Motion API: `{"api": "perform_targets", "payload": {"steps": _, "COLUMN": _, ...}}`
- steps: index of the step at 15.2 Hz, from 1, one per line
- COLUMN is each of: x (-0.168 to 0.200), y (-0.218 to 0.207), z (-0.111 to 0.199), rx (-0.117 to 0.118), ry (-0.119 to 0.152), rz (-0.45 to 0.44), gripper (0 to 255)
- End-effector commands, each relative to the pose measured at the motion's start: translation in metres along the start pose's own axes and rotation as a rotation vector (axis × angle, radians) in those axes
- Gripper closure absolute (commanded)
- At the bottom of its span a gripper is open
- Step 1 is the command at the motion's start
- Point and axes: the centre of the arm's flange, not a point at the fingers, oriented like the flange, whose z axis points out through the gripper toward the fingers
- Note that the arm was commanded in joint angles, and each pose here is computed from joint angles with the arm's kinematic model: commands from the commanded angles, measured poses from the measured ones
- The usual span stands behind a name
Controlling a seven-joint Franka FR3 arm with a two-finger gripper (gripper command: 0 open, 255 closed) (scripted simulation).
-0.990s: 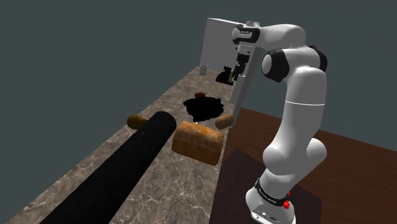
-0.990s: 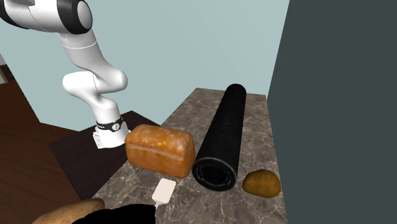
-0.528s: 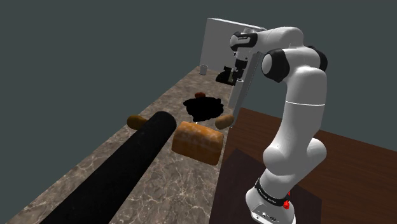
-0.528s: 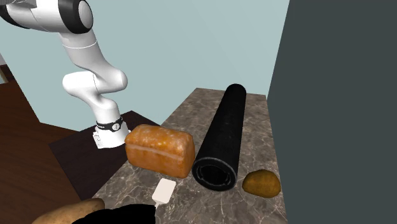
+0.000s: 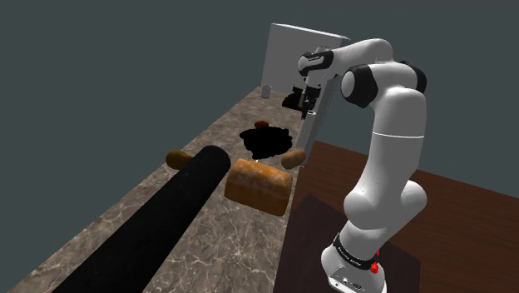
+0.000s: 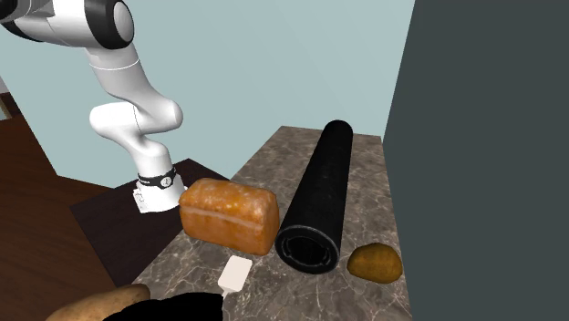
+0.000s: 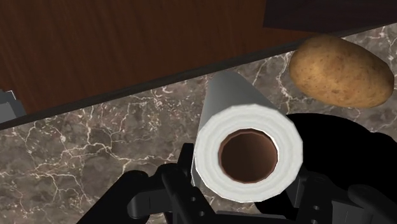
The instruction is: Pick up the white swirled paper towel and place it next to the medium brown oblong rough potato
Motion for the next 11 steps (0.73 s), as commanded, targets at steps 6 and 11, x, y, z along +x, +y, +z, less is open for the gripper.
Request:
{"api": "perform_targets", "payload": {"steps": 6, "x": 0.001, "y": 0.002, "z": 0.028, "rx": 0.0, "ry": 0.0, "rz": 0.0, "gripper": 255}}
{"api": "perform_targets", "payload": {"steps": 11, "x": 0.001, "y": 0.002, "z": 0.028, "rx": 0.0, "ry": 0.0, "rz": 0.0, "gripper": 255}}
